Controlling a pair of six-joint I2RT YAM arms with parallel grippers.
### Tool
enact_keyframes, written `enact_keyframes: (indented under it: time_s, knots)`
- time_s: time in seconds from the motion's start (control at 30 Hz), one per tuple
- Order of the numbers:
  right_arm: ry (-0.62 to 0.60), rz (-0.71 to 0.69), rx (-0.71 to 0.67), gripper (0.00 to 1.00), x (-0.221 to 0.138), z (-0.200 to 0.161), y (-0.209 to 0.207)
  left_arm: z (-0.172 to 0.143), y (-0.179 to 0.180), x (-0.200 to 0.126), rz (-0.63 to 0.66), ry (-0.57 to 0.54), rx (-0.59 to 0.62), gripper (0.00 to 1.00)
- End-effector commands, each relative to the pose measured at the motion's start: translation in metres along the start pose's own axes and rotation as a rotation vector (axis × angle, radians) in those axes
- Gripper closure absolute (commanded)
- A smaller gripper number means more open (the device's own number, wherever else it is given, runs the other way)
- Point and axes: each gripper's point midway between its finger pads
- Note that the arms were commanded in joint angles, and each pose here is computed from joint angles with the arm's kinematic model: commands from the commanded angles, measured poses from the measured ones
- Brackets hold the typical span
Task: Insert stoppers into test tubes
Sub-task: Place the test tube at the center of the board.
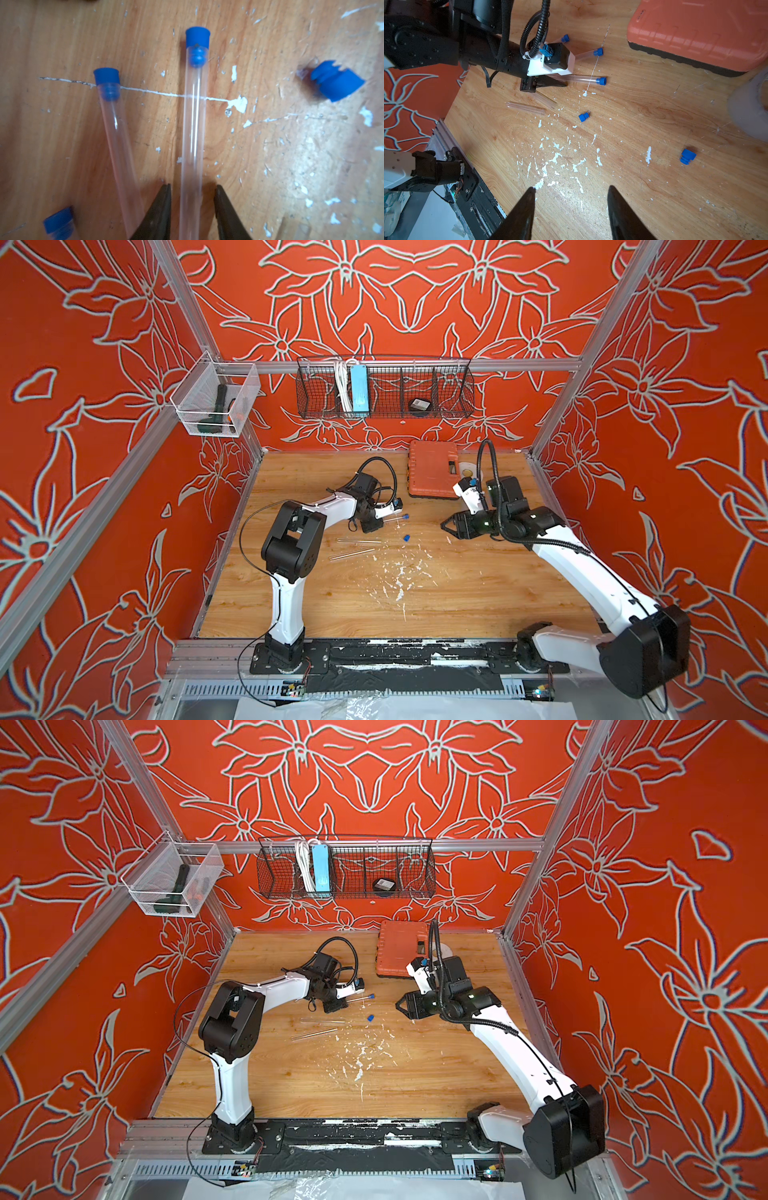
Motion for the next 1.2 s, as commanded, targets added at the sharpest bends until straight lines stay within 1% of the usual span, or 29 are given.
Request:
enact_keyframes:
  time_s: [0.0, 0.1, 0.17, 0.23, 0.3, 0.37, 0.4, 0.47, 0.5, 0.67, 0.7, 0.8, 0.83, 0.9, 0.97, 1.17]
  knots:
    - [-0.013, -0.019, -0.006, 0.44, -0.005, 0.006, -0.004, 0.007, 0.002, -0.011, 0.015, -0.015, 0.009, 0.65]
    - [-0.023, -0.016, -0.001, 0.44, -0.007, 0.007, -0.002, 0.021, 0.006, -0.032, 0.045, -0.056, 0.007, 0.62]
    - [-0.036, -0.001, 0.003, 0.44, -0.010, 0.010, 0.001, 0.030, 0.004, -0.054, 0.071, -0.116, 0.017, 0.61]
    - [-0.045, 0.008, 0.007, 0.43, -0.012, 0.011, 0.004, 0.032, 0.001, -0.081, 0.106, -0.184, 0.032, 0.61]
    - [-0.054, 0.013, 0.012, 0.43, -0.013, 0.012, 0.005, 0.027, -0.009, -0.103, 0.096, -0.243, 0.063, 0.62]
    - [-0.062, 0.014, 0.017, 0.43, -0.012, 0.012, 0.004, 0.012, -0.030, -0.111, 0.050, -0.257, 0.143, 0.64]
    - [-0.066, 0.015, 0.020, 0.43, -0.012, 0.012, 0.004, 0.002, -0.044, -0.112, 0.016, -0.258, 0.205, 0.64]
    - [-0.071, 0.022, 0.018, 0.43, -0.012, 0.014, 0.006, -0.014, -0.058, -0.115, -0.026, -0.265, 0.253, 0.65]
    - [-0.071, 0.024, 0.012, 0.43, -0.013, 0.014, 0.006, -0.021, -0.060, -0.116, -0.038, -0.265, 0.259, 0.65]
    - [-0.072, 0.047, -0.052, 0.42, -0.016, 0.018, 0.012, -0.051, -0.051, -0.103, -0.012, -0.145, 0.304, 0.65]
    - [-0.069, 0.051, -0.063, 0.42, -0.016, 0.020, 0.012, -0.053, -0.048, -0.099, -0.007, -0.131, 0.313, 0.66]
    - [-0.052, 0.043, -0.086, 0.43, -0.014, 0.023, 0.010, -0.043, -0.043, -0.096, 0.000, -0.171, 0.304, 0.66]
    - [-0.047, 0.033, -0.089, 0.43, -0.013, 0.023, 0.008, -0.043, -0.042, -0.094, -0.008, -0.163, 0.307, 0.66]
    - [-0.041, 0.017, -0.094, 0.43, -0.011, 0.022, 0.004, -0.054, -0.043, -0.085, -0.042, -0.107, 0.299, 0.66]
    - [-0.042, 0.014, -0.090, 0.43, -0.011, 0.020, 0.004, -0.061, -0.042, -0.077, -0.052, -0.074, 0.289, 0.66]
    - [-0.042, 0.009, -0.075, 0.43, -0.008, 0.015, 0.001, -0.067, -0.042, -0.067, -0.066, -0.052, 0.273, 0.67]
Point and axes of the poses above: each gripper's point midway between its finger pads, its own x axis out along the fingers, its own y axis along the line the jaws close on, z = x × y, and after that the axes turned 9 degrees about -x, right-handed
